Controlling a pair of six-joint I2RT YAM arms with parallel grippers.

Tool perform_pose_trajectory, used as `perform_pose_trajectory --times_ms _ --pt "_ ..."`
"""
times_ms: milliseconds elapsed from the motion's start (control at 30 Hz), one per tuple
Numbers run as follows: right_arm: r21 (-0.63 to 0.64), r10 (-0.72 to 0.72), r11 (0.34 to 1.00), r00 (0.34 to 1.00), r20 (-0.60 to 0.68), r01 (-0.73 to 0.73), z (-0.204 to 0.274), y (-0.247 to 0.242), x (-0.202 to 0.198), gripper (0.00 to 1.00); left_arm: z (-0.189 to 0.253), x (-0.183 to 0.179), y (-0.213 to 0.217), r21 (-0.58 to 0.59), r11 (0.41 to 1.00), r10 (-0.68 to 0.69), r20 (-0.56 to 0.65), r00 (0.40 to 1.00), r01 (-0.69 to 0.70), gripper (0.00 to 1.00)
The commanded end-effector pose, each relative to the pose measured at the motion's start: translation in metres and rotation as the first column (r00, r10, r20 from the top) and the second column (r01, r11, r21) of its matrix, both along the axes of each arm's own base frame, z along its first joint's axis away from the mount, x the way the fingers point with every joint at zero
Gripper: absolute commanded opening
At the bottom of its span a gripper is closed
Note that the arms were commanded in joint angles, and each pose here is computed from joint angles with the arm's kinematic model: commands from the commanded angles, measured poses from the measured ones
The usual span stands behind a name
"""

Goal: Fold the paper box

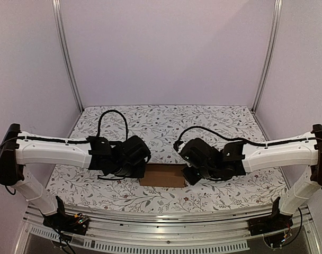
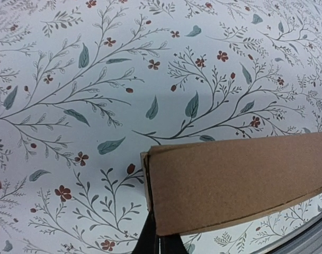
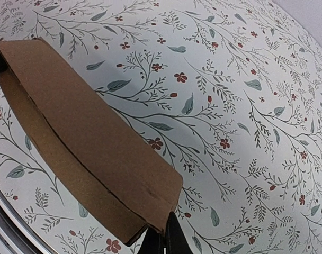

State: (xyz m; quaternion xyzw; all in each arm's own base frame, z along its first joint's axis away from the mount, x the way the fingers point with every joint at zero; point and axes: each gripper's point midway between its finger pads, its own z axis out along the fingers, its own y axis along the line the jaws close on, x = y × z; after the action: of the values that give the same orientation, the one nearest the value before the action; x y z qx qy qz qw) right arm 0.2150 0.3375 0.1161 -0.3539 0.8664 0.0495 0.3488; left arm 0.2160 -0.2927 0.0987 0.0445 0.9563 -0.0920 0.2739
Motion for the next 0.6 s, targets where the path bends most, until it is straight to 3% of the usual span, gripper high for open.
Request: perform_pose_trajectory --times_ms 0,300,467,567 --pt "0.14 0.044 0.989 0.998 -0.044 -0.038 0.015 0.034 0.004 0.0 -0.026 -0.024 0.01 0.033 0.999 0.001 -0.099 0.995 0.002 0.0" --pt "0.11 0.026 0.994 0.998 -0.051 -0.021 0.006 0.024 0.007 0.09 -0.025 -0.021 0.013 0.044 0.999 0.016 -0.08 0.997 -0.013 0.0" --pt "0.11 0.015 0.994 0.998 -0.054 -0.009 0.004 0.02 0.007 0.0 -0.025 -0.021 0.014 0.049 0.999 0.014 -0.076 0.997 -0.01 0.0" --pt "0.116 0.01 0.993 0.999 -0.048 -0.004 0.009 0.02 0.008 0.0 -0.025 -0.02 0.014 0.054 0.998 0.016 -0.074 0.997 -0.012 0.0"
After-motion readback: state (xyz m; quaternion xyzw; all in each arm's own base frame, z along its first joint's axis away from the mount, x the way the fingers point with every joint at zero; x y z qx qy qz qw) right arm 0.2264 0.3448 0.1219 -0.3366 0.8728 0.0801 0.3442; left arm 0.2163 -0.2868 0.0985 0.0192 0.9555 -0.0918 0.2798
